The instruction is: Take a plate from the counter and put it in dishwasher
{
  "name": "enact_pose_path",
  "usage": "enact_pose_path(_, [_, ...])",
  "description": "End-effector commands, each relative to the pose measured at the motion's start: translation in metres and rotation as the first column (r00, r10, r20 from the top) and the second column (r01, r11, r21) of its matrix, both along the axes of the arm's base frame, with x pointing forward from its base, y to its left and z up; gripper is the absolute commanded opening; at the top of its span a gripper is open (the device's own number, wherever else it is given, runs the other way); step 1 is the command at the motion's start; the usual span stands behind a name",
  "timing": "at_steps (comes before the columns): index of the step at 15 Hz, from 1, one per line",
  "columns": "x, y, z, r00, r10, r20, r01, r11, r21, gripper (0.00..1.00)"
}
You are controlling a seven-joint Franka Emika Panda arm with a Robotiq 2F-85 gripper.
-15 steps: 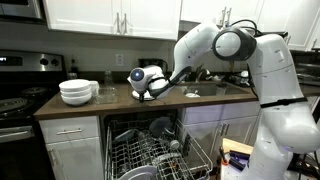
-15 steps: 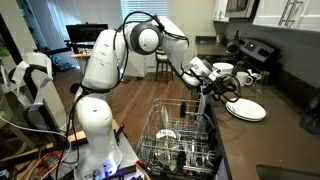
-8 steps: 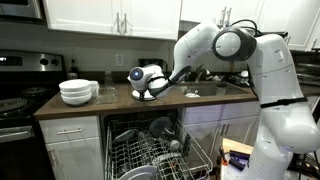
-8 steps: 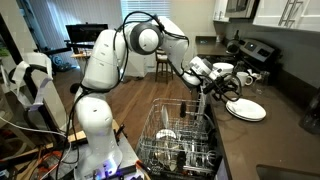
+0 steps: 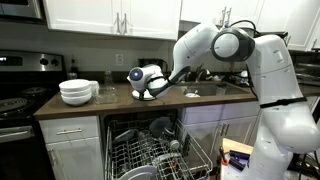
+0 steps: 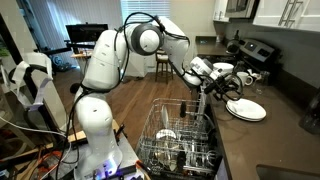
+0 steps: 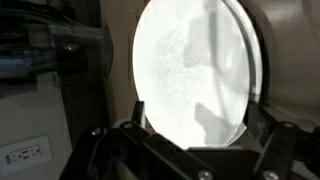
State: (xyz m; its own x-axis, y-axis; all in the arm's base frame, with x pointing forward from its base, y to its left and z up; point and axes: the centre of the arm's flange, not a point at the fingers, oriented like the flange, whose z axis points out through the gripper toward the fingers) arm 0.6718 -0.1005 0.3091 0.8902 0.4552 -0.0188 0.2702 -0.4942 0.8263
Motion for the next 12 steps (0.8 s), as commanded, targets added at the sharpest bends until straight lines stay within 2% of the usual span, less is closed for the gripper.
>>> enact_pose_path(1, [0.0075, -0.0071, -0.0037, 1.000, 0.022, 0.016, -0.022, 0.999, -0.027, 1.00])
enact_pose_path(4, [0.0077, -0.0080, -0.0043, 1.000, 0.026, 0.016, -0.026, 0.999, -0.030, 1.00])
enact_pose_path(5, [0.0077, -0.0079, -0.0040, 0.999, 0.028, 0.016, -0.027, 0.999, -0.031, 0.86])
enact_pose_path(7, [0.0077, -0.0077, -0.0047, 0.999, 0.028, 0.015, -0.028, 0.999, -0.030, 0.75])
enact_pose_path(9, [0.0078, -0.0078, -0.0067, 1.000, 0.027, 0.011, -0.027, 0.999, -0.030, 0.71])
enact_pose_path(12, [0.0083, -0.0085, -0.0072, 1.000, 0.026, 0.011, -0.026, 0.999, -0.029, 0.80])
